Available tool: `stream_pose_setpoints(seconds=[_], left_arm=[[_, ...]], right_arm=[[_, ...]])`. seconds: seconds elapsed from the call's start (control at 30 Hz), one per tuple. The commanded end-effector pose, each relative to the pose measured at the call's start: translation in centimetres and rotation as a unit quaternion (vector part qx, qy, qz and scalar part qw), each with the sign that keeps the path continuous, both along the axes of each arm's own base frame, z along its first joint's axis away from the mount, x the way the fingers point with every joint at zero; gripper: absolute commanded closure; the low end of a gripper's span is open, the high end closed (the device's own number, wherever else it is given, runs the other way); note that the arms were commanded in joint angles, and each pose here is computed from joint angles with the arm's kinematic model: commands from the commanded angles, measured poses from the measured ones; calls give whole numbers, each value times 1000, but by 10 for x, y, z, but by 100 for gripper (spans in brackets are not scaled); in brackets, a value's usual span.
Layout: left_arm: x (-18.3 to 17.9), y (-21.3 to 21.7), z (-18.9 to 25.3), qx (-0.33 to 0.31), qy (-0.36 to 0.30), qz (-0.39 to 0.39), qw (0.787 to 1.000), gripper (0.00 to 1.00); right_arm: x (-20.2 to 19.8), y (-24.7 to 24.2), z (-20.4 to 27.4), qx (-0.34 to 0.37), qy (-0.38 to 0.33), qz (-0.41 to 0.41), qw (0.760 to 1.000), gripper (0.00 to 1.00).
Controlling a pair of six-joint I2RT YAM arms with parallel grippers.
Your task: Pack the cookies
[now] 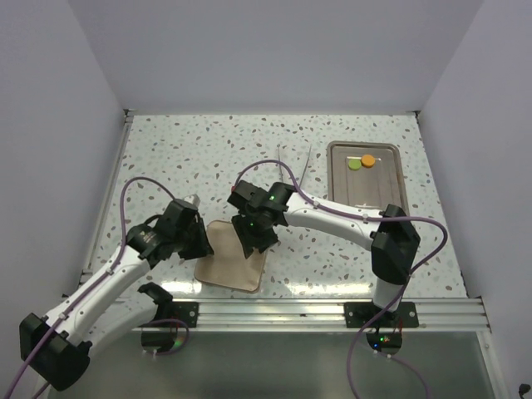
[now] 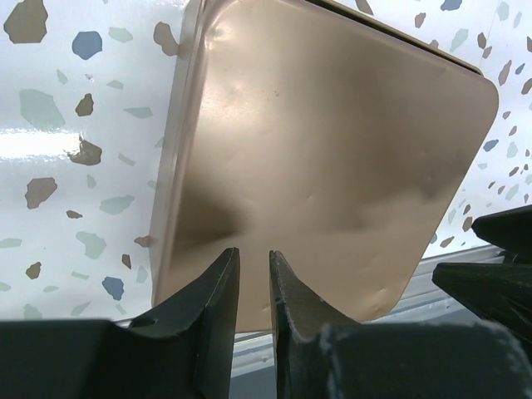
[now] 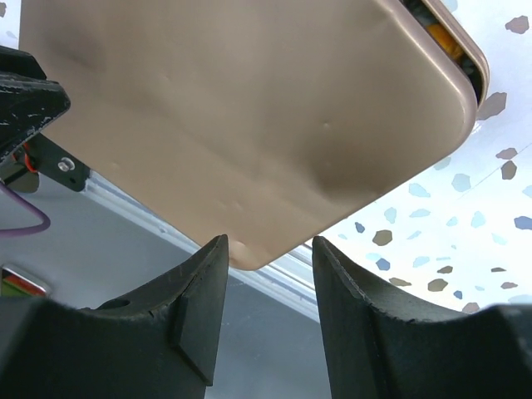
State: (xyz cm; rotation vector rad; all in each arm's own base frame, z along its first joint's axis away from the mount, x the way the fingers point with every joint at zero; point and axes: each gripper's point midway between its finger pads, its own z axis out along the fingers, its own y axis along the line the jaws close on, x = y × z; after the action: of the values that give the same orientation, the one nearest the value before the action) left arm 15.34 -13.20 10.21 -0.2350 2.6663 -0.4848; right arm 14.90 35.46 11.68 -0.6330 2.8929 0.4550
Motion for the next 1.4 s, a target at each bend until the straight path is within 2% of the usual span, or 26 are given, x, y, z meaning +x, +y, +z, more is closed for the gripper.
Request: stream_pose_setpoints(seconds=[0.0,0.33,0.5,0.77,1.1,1.23,1.37], left_arm=[[4,0,4,3,-8,2,1000,74],[15,-13,-18,3,9,-19,1000,74],[37,-21,-15,17,-5,-36,999,74],[73,-29,-14,37,-12,-52,998,75],[111,-16,-26,14,-10,-48,999,76],[122,-20,-30,12,-6,-55,998,77],[127,-22,-31,13,-5,-58,998,78]], right_arm=[[6,-1,14,2,-21,4,1000,51],[24,-3,-20,-21,-8,-21,1000,53],[47,-13,-39,-37,1,-43,998,55],[81,-24,-42,-39,3,-75,996,57],[87,-21,-50,-42,12,-75,996,58],[96,-20,-35,-34,-6,-78,996,58],[108,-15,10,-2,-49,-81,996,55]])
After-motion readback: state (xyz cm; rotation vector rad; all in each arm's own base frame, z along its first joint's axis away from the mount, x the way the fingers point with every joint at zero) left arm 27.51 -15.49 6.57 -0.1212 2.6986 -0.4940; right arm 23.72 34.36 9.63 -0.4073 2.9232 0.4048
